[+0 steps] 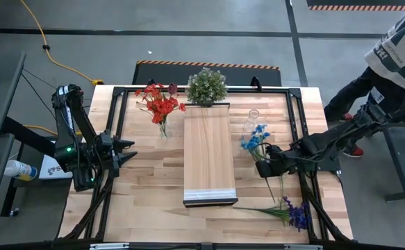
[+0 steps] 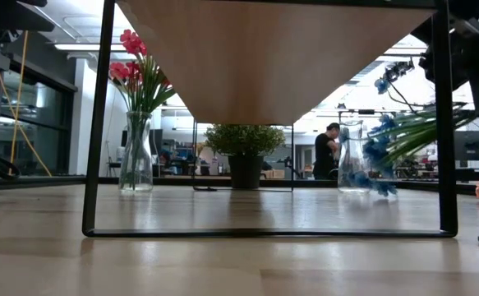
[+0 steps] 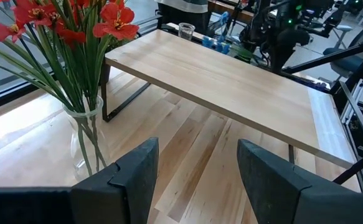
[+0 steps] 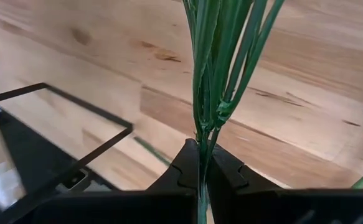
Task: Pick and place flowers into a vace then onto a shelf
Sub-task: Put the blue flowers into the right transparent vase
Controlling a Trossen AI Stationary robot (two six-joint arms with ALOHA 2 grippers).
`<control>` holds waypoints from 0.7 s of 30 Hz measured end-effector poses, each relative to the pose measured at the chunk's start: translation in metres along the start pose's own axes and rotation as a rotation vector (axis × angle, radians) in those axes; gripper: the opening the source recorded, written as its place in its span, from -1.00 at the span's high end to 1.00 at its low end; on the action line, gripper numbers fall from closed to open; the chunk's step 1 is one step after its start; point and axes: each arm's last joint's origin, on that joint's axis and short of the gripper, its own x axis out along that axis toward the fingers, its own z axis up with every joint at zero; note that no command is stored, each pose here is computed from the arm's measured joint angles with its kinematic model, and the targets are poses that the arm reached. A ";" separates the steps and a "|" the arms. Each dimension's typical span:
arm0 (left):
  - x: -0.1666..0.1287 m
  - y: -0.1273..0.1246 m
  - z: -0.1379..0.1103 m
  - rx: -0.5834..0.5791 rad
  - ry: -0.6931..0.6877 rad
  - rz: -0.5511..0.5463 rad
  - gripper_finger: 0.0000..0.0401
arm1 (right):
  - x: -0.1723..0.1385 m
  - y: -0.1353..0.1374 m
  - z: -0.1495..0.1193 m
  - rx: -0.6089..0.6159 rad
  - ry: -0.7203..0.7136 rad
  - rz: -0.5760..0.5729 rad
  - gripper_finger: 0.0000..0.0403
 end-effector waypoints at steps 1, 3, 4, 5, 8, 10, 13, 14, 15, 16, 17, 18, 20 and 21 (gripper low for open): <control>0.000 0.000 0.000 0.000 0.000 0.000 -0.25 | -0.002 0.000 0.000 0.000 0.002 0.010 0.99; 0.000 0.000 0.000 0.000 0.000 0.000 -0.25 | -0.005 0.000 0.000 0.005 0.006 0.028 0.98; 0.000 0.000 0.000 0.000 0.000 0.000 -0.25 | -0.007 0.000 0.000 0.005 0.008 0.036 0.98; 0.000 0.000 0.000 0.000 0.000 0.000 -0.25 | -0.008 0.000 0.000 0.005 0.009 0.044 0.98; 0.000 0.000 0.000 0.000 0.000 0.000 -0.25 | -0.012 -0.001 0.000 0.004 0.014 0.064 0.99; 0.000 0.000 0.000 -0.001 0.000 0.000 -0.25 | -0.014 -0.001 0.000 0.004 0.016 0.077 0.98; 0.000 0.000 0.000 -0.001 0.000 0.000 -0.25 | -0.018 -0.001 0.000 0.010 0.022 0.097 0.98; 0.000 0.000 0.000 0.000 0.000 0.000 -0.25 | -0.019 -0.001 0.000 0.011 0.023 0.104 0.99; 0.000 0.000 0.000 0.000 0.000 0.000 -0.25 | -0.020 -0.001 -0.001 0.010 0.025 0.112 0.99; 0.000 0.000 0.000 -0.001 0.000 0.000 -0.25 | -0.021 -0.001 -0.001 0.010 0.027 0.120 0.99; 0.000 0.000 0.000 -0.001 0.000 0.000 -0.25 | -0.022 -0.001 -0.001 0.013 0.028 0.127 0.98; 0.000 0.000 0.000 -0.001 0.000 -0.001 -0.25 | -0.023 -0.001 -0.001 0.016 0.030 0.133 0.98; 0.000 0.000 0.000 -0.001 0.000 0.000 -0.25 | -0.025 -0.001 -0.001 0.016 0.033 0.146 0.98; 0.000 0.000 0.000 0.000 0.000 0.000 -0.25 | -0.026 -0.001 -0.001 0.016 0.036 0.157 0.98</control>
